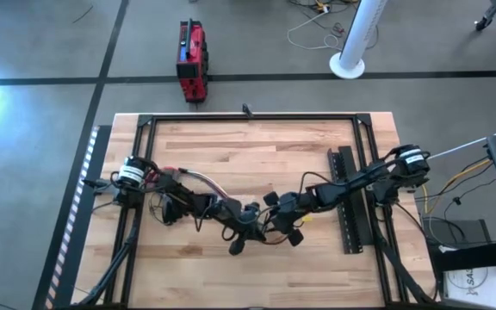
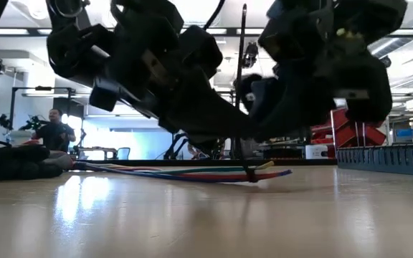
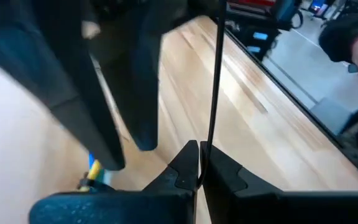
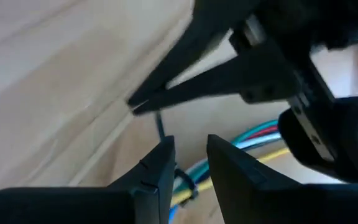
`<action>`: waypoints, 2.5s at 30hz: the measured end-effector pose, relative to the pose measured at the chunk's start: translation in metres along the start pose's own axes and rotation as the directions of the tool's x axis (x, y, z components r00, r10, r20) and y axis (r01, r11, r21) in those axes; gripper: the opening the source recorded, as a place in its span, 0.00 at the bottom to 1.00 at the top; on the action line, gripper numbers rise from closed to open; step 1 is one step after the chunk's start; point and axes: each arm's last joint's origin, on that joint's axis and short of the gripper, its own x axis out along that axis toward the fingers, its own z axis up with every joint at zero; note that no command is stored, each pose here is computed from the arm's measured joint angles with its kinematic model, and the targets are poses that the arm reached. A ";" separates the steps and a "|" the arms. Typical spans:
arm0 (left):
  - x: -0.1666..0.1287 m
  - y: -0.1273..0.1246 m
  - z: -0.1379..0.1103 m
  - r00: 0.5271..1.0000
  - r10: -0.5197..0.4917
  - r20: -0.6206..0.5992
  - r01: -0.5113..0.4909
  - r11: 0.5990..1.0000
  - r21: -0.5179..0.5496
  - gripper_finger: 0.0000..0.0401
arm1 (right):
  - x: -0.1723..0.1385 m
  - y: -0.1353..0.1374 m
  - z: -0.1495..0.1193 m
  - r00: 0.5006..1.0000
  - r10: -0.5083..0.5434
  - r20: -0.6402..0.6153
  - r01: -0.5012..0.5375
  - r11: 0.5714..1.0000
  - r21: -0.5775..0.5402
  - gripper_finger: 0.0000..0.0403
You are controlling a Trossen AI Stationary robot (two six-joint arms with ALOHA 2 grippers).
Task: Ziptie cables
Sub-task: Wrap the colored cable wires with the black zip tie
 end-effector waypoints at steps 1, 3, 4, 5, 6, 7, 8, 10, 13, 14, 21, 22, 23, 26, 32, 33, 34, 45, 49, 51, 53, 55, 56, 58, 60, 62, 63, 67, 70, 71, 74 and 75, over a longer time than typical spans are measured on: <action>0.001 -0.003 -0.001 1.000 -0.007 -0.002 0.007 1.000 -0.004 0.00 | 0.003 -0.001 -0.003 1.000 0.020 0.008 -0.020 1.000 0.002 0.19; 0.002 -0.008 -0.002 1.000 -0.021 -0.007 0.021 1.000 -0.005 0.00 | 0.013 -0.001 -0.006 0.998 0.056 0.031 -0.057 0.998 0.003 0.18; 0.002 -0.011 -0.003 1.000 -0.025 -0.010 0.025 1.000 -0.004 0.00 | 0.017 0.000 -0.009 0.997 0.073 0.023 -0.073 0.997 0.009 0.17; 0.003 -0.012 -0.003 1.000 -0.026 -0.014 0.026 1.000 -0.005 0.00 | 0.022 0.001 -0.012 0.996 0.083 0.008 -0.084 0.996 0.018 0.16; 0.003 -0.013 -0.004 0.999 -0.027 -0.017 0.027 1.000 -0.005 0.00 | 0.025 0.002 -0.015 0.996 0.092 -0.008 -0.092 0.995 0.028 0.16; 0.003 -0.014 -0.004 0.999 -0.028 -0.020 0.028 1.000 -0.005 0.00 | 0.029 0.002 -0.017 0.995 0.101 -0.012 -0.100 0.994 0.035 0.15; 0.003 -0.015 -0.005 0.999 -0.026 -0.026 0.026 1.000 -0.007 0.00 | 0.033 0.002 -0.016 0.995 0.104 -0.011 -0.103 0.994 0.044 0.14; 0.004 -0.015 -0.006 0.999 -0.015 -0.028 0.014 1.000 -0.019 0.00 | 0.036 0.002 -0.015 0.994 0.106 -0.012 -0.105 0.993 0.053 0.12; 0.004 -0.015 -0.008 0.999 -0.008 -0.048 0.006 0.999 -0.035 0.00 | 0.040 0.002 -0.016 0.994 0.109 -0.021 -0.108 0.992 0.065 0.11; 0.004 -0.015 -0.009 0.998 -0.006 -0.055 0.004 0.999 -0.038 0.00 | 0.040 0.002 -0.016 0.993 0.112 -0.029 -0.109 0.992 0.068 0.10; 0.000 -0.017 -0.008 0.994 0.005 -0.109 -0.012 0.998 -0.065 0.00 | 0.040 0.003 -0.018 0.991 0.119 -0.060 -0.114 0.990 0.084 0.08; -0.001 -0.017 -0.007 0.994 0.005 -0.109 -0.012 0.998 -0.065 0.01 | 0.040 0.003 -0.018 0.991 0.119 -0.061 -0.114 0.990 0.084 0.08; -0.002 -0.018 -0.005 0.994 0.005 -0.109 -0.012 0.998 -0.068 0.02 | 0.040 0.003 -0.018 0.991 0.119 -0.061 -0.114 0.990 0.084 0.08; -0.005 -0.022 -0.002 0.992 0.003 -0.128 -0.013 0.997 -0.081 0.07 | 0.040 0.003 -0.018 0.991 0.119 -0.063 -0.114 0.990 0.086 0.08; -0.017 -0.043 0.007 0.981 -0.022 -0.194 -0.010 0.986 -0.163 0.20 | 0.040 0.003 -0.018 0.991 0.119 -0.066 -0.113 0.989 0.094 0.08; -0.019 -0.049 0.009 0.980 -0.032 -0.196 -0.004 0.984 -0.180 0.22 | 0.040 0.003 -0.018 0.991 0.119 -0.067 -0.113 0.989 0.094 0.08; -0.021 -0.054 0.011 0.979 -0.042 -0.198 0.003 0.981 -0.194 0.24 | 0.040 0.003 -0.018 0.991 0.118 -0.067 -0.112 0.989 0.094 0.08; -0.056 -0.124 0.024 0.952 -0.106 -0.289 -0.025 0.909 -0.416 0.39 | 0.040 0.003 -0.019 0.992 0.102 -0.079 -0.094 0.990 0.105 0.08; -0.083 -0.157 0.031 0.947 -0.115 -0.301 -0.064 0.848 -0.526 0.37 | 0.040 0.003 -0.019 0.992 0.101 -0.080 -0.093 0.990 0.107 0.08; -0.099 -0.171 0.034 0.957 -0.064 -0.284 -0.103 0.839 -0.535 0.34 | 0.040 0.003 -0.019 0.992 0.101 -0.079 -0.092 0.990 0.108 0.08; -0.113 -0.183 0.038 0.972 0.023 -0.232 -0.140 0.853 -0.503 0.31 | 0.039 0.003 -0.019 0.992 0.099 -0.078 -0.090 0.990 0.109 0.08; -0.126 -0.194 0.040 0.978 0.142 -0.153 -0.195 0.880 -0.434 0.27 | 0.038 0.003 -0.018 0.992 0.096 -0.079 -0.087 0.990 0.110 0.08; -0.131 -0.197 0.041 0.974 0.197 -0.110 -0.225 0.891 -0.395 0.26 | 0.037 0.003 -0.017 0.992 0.093 -0.079 -0.085 0.990 0.109 0.08; -0.136 -0.202 0.042 0.955 0.295 -0.029 -0.290 0.906 -0.308 0.22 | 0.034 0.002 -0.015 0.993 0.087 -0.080 -0.078 0.991 0.110 0.08; -0.138 -0.204 0.042 0.921 0.387 0.042 -0.369 0.903 -0.220 0.19 | 0.031 0.001 -0.013 0.994 0.080 -0.076 -0.072 0.992 0.108 0.08; -0.134 -0.202 0.040 0.878 0.469 0.091 -0.451 0.877 -0.167 0.17 | 0.029 0.001 -0.010 0.995 0.074 -0.069 -0.066 0.992 0.105 0.08; -0.131 -0.200 0.038 0.858 0.503 0.100 -0.488 0.861 -0.146 0.16 | 0.028 0.000 -0.009 0.996 0.070 -0.062 -0.063 0.993 0.104 0.08; -0.108 -0.184 0.031 0.803 0.586 0.106 -0.572 0.809 -0.138 0.15 | 0.028 0.002 -0.007 0.996 0.070 -0.051 -0.064 0.992 0.106 0.08; -0.087 -0.172 0.030 0.795 0.592 0.132 -0.580 0.806 -0.120 0.15 | 0.028 0.004 -0.005 0.996 0.072 -0.045 -0.067 0.992 0.109 0.08; -0.080 -0.168 0.029 0.799 0.584 0.140 -0.575 0.811 -0.107 0.15 | 0.028 0.005 -0.005 0.996 0.074 -0.043 -0.069 0.992 0.109 0.08; -0.059 -0.156 0.028 0.836 0.526 0.156 -0.519 0.850 -0.085 0.15 | 0.021 0.006 0.001 0.997 0.069 -0.039 -0.065 0.993 0.103 0.08; -0.053 -0.152 0.026 0.851 0.501 0.158 -0.493 0.865 -0.088 0.15 | 0.018 0.006 0.004 0.997 0.060 -0.043 -0.055 0.993 0.100 0.08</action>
